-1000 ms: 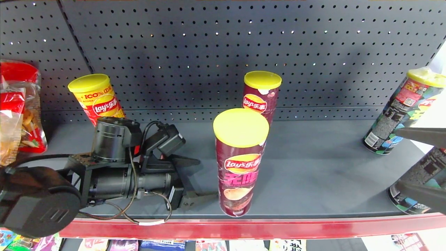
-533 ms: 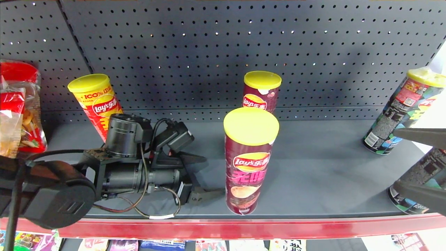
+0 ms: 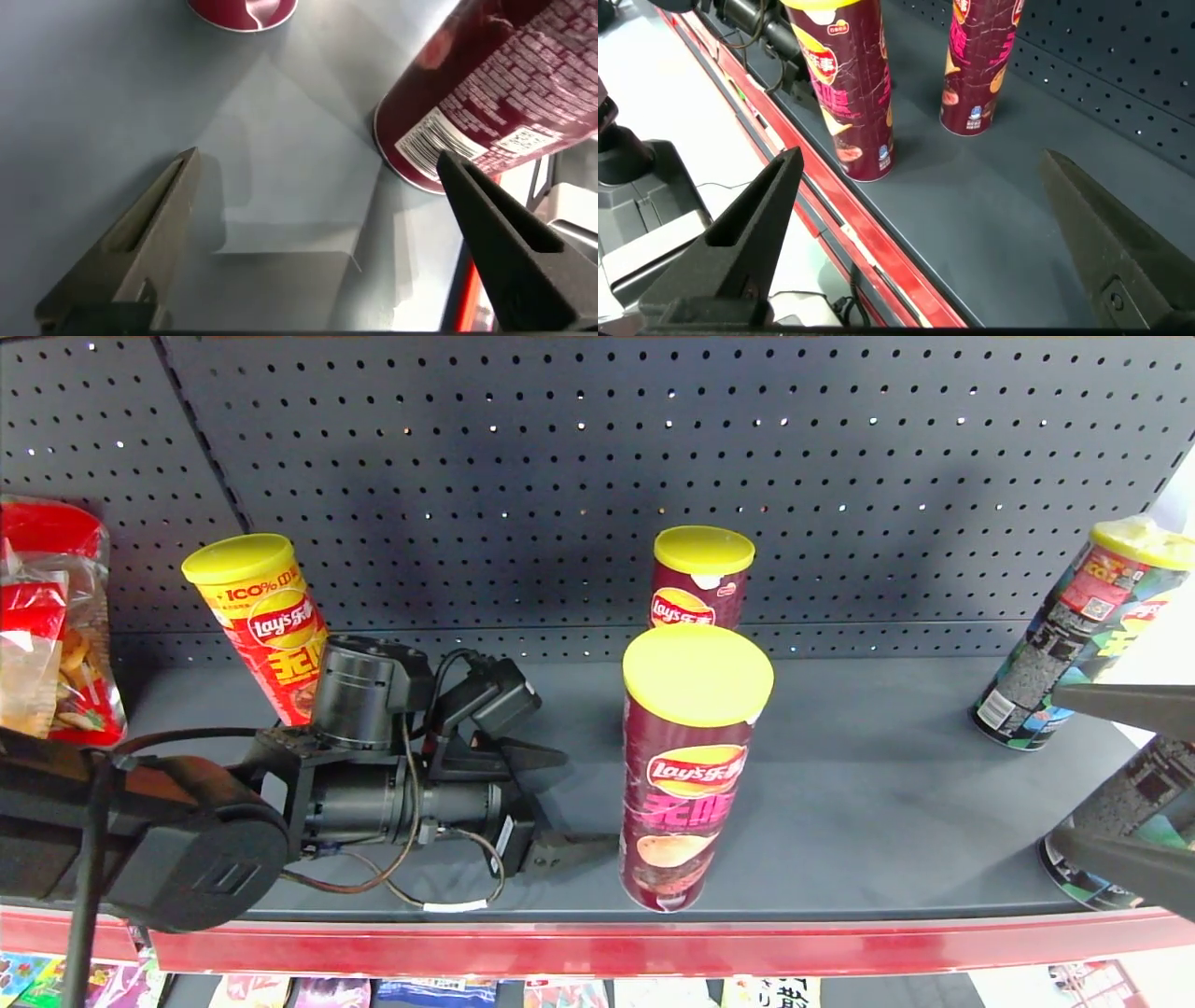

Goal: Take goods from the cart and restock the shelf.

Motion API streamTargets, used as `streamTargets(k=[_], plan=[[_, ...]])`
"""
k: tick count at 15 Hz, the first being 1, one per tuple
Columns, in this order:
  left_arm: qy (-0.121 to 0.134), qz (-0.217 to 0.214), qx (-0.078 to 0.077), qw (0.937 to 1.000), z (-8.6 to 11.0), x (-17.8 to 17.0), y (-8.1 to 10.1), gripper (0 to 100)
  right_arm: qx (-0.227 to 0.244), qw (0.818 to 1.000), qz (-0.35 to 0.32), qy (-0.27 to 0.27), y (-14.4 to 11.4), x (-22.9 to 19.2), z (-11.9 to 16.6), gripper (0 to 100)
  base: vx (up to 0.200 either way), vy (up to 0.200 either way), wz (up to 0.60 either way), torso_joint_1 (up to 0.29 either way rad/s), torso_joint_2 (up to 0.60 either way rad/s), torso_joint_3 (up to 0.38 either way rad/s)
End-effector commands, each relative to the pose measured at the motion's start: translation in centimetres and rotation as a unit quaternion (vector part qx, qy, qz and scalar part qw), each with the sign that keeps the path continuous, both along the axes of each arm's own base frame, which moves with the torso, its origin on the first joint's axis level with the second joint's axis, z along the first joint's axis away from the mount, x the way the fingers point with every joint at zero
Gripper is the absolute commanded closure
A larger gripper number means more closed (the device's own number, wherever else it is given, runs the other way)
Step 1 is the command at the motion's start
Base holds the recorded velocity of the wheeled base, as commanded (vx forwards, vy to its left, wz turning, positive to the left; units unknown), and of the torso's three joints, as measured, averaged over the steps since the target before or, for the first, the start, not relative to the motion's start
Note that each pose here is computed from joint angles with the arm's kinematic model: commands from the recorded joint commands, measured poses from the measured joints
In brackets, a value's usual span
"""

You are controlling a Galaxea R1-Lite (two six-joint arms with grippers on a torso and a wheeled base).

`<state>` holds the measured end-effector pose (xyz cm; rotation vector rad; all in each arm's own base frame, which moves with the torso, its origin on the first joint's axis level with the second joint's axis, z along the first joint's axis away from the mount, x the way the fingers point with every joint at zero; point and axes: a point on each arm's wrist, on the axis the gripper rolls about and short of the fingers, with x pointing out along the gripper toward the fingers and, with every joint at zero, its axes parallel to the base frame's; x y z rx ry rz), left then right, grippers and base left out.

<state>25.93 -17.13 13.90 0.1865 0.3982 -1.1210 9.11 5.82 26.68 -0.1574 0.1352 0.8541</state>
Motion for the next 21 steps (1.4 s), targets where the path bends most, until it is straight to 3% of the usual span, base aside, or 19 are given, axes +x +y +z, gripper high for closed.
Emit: streamTargets(k=[1,10,12,13,16,17,20,21], plan=[[0.0,0.0,-0.001,1.0,-0.1,0.3,-0.2,0,0.0,1.0,0.0,0.0,0.0,0.0,0.0,0,0.0,0.0,0.0,0.0,0.0,0.0],[0.004,-0.008,0.004,1.0,-0.5,0.3,-1.0,0,0.001,1.0,-0.004,-0.001,-0.2,-0.1,0.0,0,0.0,0.0,0.0,0.0,0.0,0.0],[-0.005,0.0,0.001,1.0,-0.2,0.1,-0.6,0,0.0,1.0,-0.004,0.002,-0.2,-0.3,-0.3,0,0.0,0.0,0.0,0.0,0.0,0.0],[-0.023,0.018,-0.009,0.9995,0.6,-0.8,0.4,0,-0.006,1.0,-0.004,0.011,-0.5,-0.8,-1.4,0,0.0,0.0,0.0,0.0,0.0,0.0],[-0.039,0.067,-0.028,0.9966,2.7,-5.8,3.7,0,-0.015,1.0,-0.016,0.016,-1.4,-2.4,-3.6,0,0.0,0.0,0.0,0.0,0.0,0.0],[-0.049,0.103,-0.038,0.9928,3.6,-7.6,5.0,0,-0.011,1.0,-0.021,0.01,-1.7,-2.8,-3.6,0,0.0,0.0,0.0,0.0,0.0,0.0],[-0.093,0.252,-0.01,0.9631,3.3,-12.8,9.0,0,-0.017,0.994,-0.112,0.0,-3.2,-4.2,-5.4,0,0.0,0.0,0.0,0.0,0.0,0.0],[-0.1,0.272,-0.006,0.9571,2.8,-14.6,10.2,0,-0.018,0.993,-0.118,0.002,-3.4,-4.6,-6.1,0,0.0,0.0,0.0,0.0,0.0,0.0]])
